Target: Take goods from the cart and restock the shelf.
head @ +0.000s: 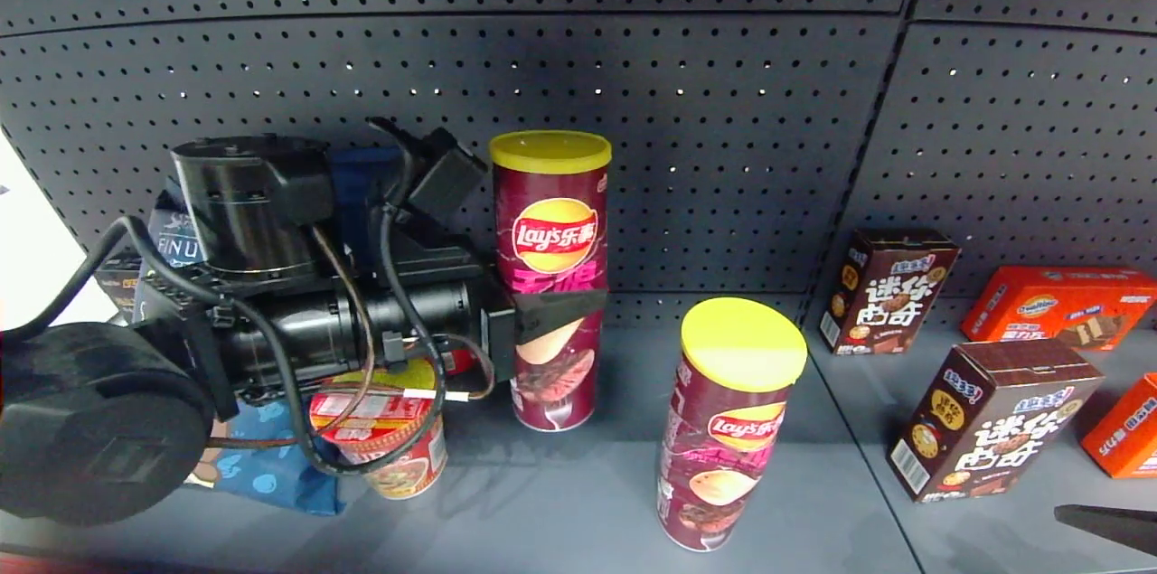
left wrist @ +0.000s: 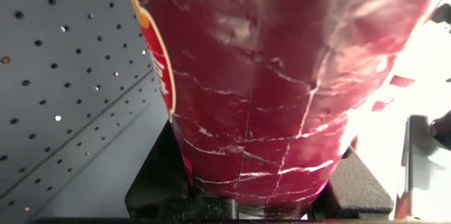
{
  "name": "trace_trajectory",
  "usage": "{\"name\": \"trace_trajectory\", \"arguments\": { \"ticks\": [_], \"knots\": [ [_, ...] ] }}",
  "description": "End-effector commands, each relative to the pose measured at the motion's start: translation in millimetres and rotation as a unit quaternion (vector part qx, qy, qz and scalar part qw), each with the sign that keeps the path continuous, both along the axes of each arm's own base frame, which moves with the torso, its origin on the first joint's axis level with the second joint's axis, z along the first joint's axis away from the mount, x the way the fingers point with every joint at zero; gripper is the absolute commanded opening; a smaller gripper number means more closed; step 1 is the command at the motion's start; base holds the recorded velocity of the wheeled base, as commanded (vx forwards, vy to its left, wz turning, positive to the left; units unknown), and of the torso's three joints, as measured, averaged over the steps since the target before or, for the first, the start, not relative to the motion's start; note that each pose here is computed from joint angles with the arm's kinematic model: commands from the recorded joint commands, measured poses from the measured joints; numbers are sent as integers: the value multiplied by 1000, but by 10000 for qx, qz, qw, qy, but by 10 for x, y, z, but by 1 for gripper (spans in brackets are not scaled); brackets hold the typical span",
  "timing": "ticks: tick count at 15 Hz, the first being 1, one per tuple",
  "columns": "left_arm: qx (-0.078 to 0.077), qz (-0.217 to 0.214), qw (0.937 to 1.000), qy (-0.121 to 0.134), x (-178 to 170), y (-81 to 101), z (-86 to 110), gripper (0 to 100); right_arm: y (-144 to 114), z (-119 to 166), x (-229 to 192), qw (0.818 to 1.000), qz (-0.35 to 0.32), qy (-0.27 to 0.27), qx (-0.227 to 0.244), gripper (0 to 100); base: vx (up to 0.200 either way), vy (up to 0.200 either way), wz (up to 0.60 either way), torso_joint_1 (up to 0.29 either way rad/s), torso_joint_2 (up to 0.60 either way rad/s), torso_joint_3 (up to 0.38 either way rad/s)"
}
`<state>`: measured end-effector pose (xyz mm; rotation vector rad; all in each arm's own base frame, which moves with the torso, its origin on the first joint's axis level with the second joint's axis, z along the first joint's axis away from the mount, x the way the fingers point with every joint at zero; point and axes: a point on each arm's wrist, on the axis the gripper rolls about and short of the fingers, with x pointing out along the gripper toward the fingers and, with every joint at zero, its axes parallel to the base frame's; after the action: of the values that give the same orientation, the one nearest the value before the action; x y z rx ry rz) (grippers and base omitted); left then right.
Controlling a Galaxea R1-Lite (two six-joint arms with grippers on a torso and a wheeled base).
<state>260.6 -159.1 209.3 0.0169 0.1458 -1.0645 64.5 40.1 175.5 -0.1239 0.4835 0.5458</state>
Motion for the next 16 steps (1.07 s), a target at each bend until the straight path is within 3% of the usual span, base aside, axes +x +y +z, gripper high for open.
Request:
{"name": "trace_trajectory", "arguments": {
  "ticks": [1, 3, 5, 7, 9, 15, 16],
  "knots": [
    [129, -39, 9997, 197, 73, -73, -71, 0, -7, -26, -18, 10000, 46, 11, 18, 100, 0, 0, 0, 0, 0, 0],
    [261, -71, 9990, 345, 81, -84, -60, 0, -15, -24, -32, 10000, 53, -20, 42, 100, 0, 0, 0, 0, 0, 0],
    [381, -24, 9991, 163, 106, -105, -58, 0, -17, -27, -35, 10000, 60, -18, 45, 100, 0, 0, 0, 0, 0, 0],
    [356, -70, 9993, 105, 154, -146, 42, 0, -14, -28, -34, 9999, 107, 2, 62, 100, 0, 0, 0, 0, 0, 0],
    [457, -37, 9985, 282, 205, -168, 57, 0, -11, -25, -32, 9999, 118, 0, 59, 100, 0, 0, 0, 0, 0, 0],
    [503, 390, 9979, 131, 601, -429, -174, 0, 7, 14, 5, 10000, 81, -11, 57, 100, 0, 0, 0, 0, 0, 0],
    [443, 497, 9978, 52, 669, -464, -178, 0, 18, 22, 27, 10000, 60, 12, 35, 100, 0, 0, 0, 0, 0, 0]
  ]
}}
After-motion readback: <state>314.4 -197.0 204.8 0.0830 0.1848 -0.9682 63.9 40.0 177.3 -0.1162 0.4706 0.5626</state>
